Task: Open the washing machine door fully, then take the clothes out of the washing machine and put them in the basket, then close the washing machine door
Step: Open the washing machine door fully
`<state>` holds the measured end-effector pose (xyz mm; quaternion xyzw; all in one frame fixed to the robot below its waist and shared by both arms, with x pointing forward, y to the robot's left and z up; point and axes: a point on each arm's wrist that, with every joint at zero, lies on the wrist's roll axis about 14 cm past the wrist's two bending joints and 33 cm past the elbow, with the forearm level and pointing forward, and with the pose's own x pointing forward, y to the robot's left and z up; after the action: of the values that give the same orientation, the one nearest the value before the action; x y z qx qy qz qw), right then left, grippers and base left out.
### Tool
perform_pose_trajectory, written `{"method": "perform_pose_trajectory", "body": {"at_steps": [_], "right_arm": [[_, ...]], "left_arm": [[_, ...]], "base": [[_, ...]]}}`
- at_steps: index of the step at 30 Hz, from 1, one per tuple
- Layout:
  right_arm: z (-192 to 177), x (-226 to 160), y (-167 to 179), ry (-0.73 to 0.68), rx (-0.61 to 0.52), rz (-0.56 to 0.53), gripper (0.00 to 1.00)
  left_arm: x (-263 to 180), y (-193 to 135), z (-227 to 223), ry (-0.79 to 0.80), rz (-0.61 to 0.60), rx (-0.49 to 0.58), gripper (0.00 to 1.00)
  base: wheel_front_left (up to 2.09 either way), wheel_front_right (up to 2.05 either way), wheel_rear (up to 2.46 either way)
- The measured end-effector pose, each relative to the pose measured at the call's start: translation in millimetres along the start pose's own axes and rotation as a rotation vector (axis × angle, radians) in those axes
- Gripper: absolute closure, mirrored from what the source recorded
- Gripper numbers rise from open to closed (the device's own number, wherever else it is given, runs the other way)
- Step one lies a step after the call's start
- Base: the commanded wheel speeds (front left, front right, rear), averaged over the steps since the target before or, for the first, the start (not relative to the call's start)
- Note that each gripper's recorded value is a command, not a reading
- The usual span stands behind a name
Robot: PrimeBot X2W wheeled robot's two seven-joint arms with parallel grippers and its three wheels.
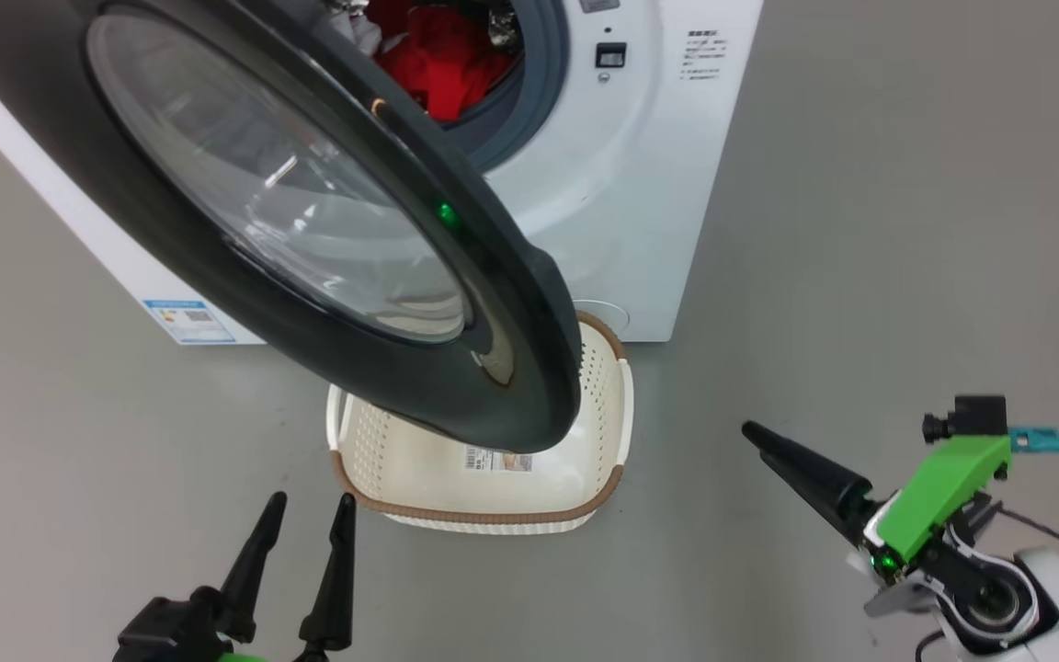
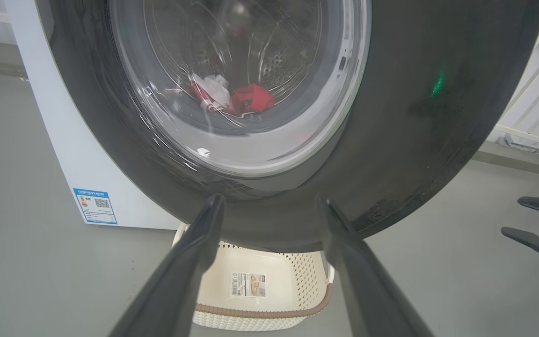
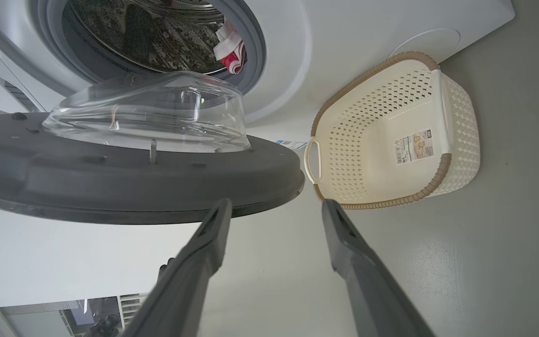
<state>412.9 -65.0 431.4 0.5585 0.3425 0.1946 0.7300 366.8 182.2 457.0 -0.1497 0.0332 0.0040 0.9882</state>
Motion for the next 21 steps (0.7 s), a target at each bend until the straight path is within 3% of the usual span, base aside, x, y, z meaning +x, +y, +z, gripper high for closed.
{"method": "perform_pose_trajectory", "body": {"at_steps": [8, 21], "right_arm": [[3.8, -21.9, -28.2, -0.094, -0.06, -0.096, 0.0], [23.5, -55.6, -51.6, -0.308, -0.445, -0.213, 0.0]], "left_arm": [[3.6, -5.8, -1.7, 0.005, -0.02, 0.0, 0.0], [2.6, -9.8, -7.3, 0.021, -0.034, 0.004, 0.0]], "base": [[0.0, 0.0, 0.0], [0.0, 0.0, 0.0]]}}
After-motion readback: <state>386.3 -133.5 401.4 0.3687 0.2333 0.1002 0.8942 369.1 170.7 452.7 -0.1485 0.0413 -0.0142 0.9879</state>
